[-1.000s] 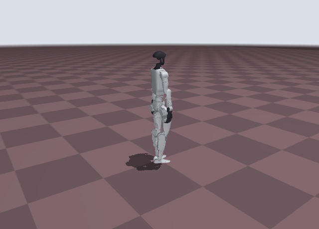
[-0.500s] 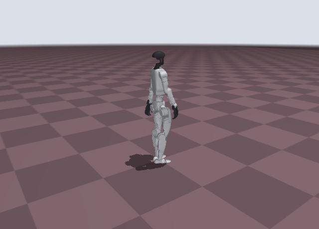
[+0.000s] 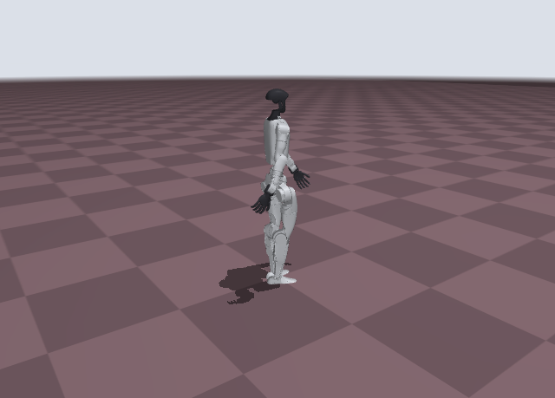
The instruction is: In place motions
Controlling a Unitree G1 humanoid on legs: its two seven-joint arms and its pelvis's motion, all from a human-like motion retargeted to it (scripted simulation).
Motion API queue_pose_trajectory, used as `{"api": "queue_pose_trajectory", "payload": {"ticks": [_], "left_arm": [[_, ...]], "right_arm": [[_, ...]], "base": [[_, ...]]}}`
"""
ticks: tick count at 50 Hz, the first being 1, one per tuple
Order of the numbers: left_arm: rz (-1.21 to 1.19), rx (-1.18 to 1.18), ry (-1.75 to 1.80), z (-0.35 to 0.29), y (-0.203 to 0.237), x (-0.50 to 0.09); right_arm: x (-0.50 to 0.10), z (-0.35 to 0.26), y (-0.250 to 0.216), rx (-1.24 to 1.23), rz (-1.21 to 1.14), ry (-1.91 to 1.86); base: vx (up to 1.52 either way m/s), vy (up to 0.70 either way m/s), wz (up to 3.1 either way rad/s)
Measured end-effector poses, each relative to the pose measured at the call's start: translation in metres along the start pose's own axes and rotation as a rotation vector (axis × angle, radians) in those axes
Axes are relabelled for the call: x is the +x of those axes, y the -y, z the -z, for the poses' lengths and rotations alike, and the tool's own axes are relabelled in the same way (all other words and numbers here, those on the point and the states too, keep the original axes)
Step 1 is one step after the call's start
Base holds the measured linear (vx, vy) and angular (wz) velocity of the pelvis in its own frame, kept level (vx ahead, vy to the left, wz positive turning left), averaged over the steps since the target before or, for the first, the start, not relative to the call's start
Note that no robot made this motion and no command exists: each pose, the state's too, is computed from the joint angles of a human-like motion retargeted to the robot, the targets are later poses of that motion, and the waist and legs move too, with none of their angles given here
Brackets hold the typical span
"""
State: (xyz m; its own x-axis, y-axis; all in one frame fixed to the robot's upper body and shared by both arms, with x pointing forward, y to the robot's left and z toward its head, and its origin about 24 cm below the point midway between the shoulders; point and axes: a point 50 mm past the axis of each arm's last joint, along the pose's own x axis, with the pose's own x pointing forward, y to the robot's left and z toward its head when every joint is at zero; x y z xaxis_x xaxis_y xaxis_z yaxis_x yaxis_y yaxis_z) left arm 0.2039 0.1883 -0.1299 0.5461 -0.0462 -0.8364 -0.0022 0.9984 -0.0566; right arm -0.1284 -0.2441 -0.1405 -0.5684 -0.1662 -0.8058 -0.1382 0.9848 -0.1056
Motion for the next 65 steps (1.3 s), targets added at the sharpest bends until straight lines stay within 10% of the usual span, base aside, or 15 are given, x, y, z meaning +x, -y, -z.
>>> {"api": "queue_pose_trajectory", "payload": {"ticks": [22,35,52,65], "left_arm": [[-0.245,-0.466,-1.103,0.326,0.003,-0.21],[-0.177,-0.401,-0.89,0.268,0.011,-0.13],[0.038,-0.088,-0.142,0.035,0.002,-0.003],[-0.003,-0.117,-0.441,0.127,-0.002,-0.033]], "right_arm": [[-0.233,-0.275,-0.067,-0.366,-0.123,1.249],[-0.173,-0.247,-0.064,-0.471,-0.018,1.047],[-0.002,-0.01,-0.01,0.005,-0.103,0.049],[-0.022,-0.072,-0.02,-0.114,-0.073,0.241]], "base": [[0.0,0.01,0.24],[-0.01,-0.01,-0.25],[0.01,-0.01,0.1],[0.0,0.0,-0.1]]}}
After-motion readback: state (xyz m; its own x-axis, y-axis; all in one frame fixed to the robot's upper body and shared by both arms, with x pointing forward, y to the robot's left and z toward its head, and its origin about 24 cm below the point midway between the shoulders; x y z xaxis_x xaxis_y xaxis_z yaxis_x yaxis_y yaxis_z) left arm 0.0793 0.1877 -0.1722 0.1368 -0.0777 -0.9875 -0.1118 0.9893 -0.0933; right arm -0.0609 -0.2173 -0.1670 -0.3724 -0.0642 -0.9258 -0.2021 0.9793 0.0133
